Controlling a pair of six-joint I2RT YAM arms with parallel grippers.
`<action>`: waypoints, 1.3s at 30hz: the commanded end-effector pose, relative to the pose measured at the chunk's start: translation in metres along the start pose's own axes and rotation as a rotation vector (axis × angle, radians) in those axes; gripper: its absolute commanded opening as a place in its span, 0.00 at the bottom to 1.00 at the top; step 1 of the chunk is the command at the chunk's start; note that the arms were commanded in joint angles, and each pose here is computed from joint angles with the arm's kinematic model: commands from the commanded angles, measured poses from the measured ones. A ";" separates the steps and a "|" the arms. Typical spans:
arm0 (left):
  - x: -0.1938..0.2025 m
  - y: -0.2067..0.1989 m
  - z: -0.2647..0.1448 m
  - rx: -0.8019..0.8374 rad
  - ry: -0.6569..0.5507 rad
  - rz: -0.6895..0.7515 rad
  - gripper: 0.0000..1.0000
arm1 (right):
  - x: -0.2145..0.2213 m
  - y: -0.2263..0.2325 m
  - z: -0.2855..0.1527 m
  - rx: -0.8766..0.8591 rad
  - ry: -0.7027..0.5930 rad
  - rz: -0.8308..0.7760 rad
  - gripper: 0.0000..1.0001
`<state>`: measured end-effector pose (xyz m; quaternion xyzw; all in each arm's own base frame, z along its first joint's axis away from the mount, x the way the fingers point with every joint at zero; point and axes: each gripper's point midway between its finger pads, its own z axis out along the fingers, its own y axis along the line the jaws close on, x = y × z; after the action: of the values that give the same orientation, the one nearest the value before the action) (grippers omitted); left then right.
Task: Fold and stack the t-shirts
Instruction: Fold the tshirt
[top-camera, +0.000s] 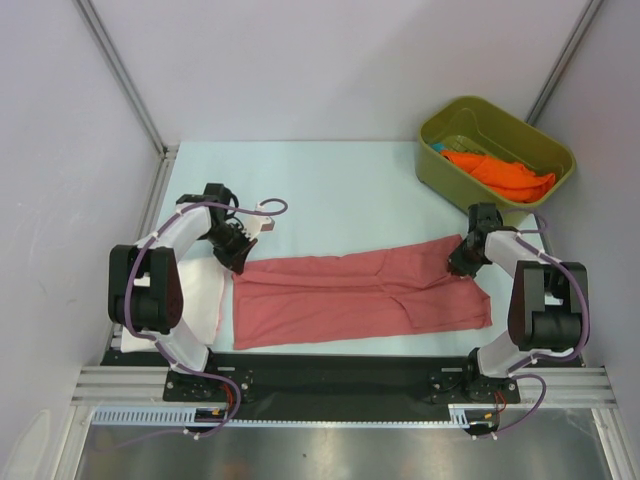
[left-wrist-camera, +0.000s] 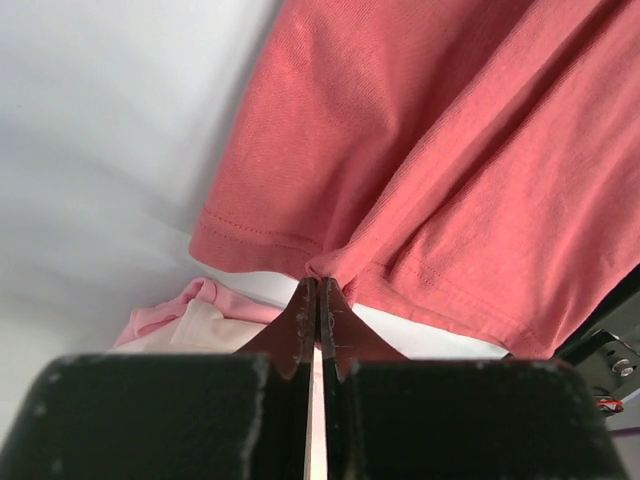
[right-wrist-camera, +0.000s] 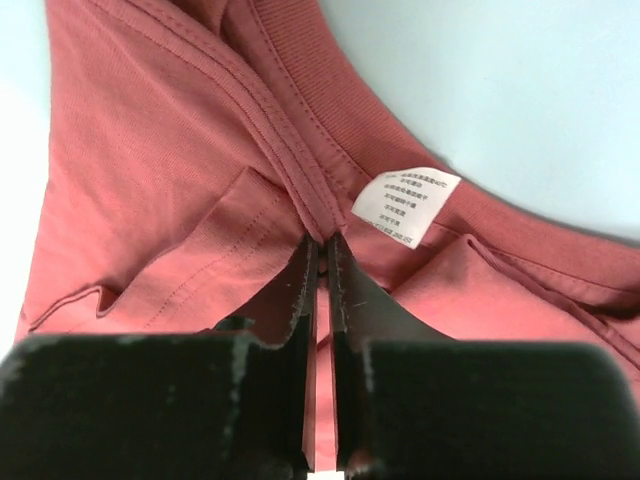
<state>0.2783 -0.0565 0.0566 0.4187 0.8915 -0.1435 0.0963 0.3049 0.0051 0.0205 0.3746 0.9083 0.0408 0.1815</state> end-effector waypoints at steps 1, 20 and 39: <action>-0.016 0.008 -0.013 -0.044 -0.039 0.067 0.01 | -0.019 0.001 -0.015 0.013 -0.069 -0.005 0.02; 0.009 -0.028 -0.001 0.122 0.047 0.151 0.41 | -0.016 -0.026 -0.037 0.129 -0.062 -0.069 0.43; -0.085 0.052 -0.019 -0.218 -0.162 -0.098 0.67 | 0.033 0.147 -0.056 -0.239 -0.103 -0.796 0.54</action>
<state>0.3529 -0.0881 0.0899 0.3943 0.8930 -0.1232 0.1788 0.3513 0.1052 0.0899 0.0512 0.9620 0.0382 0.2654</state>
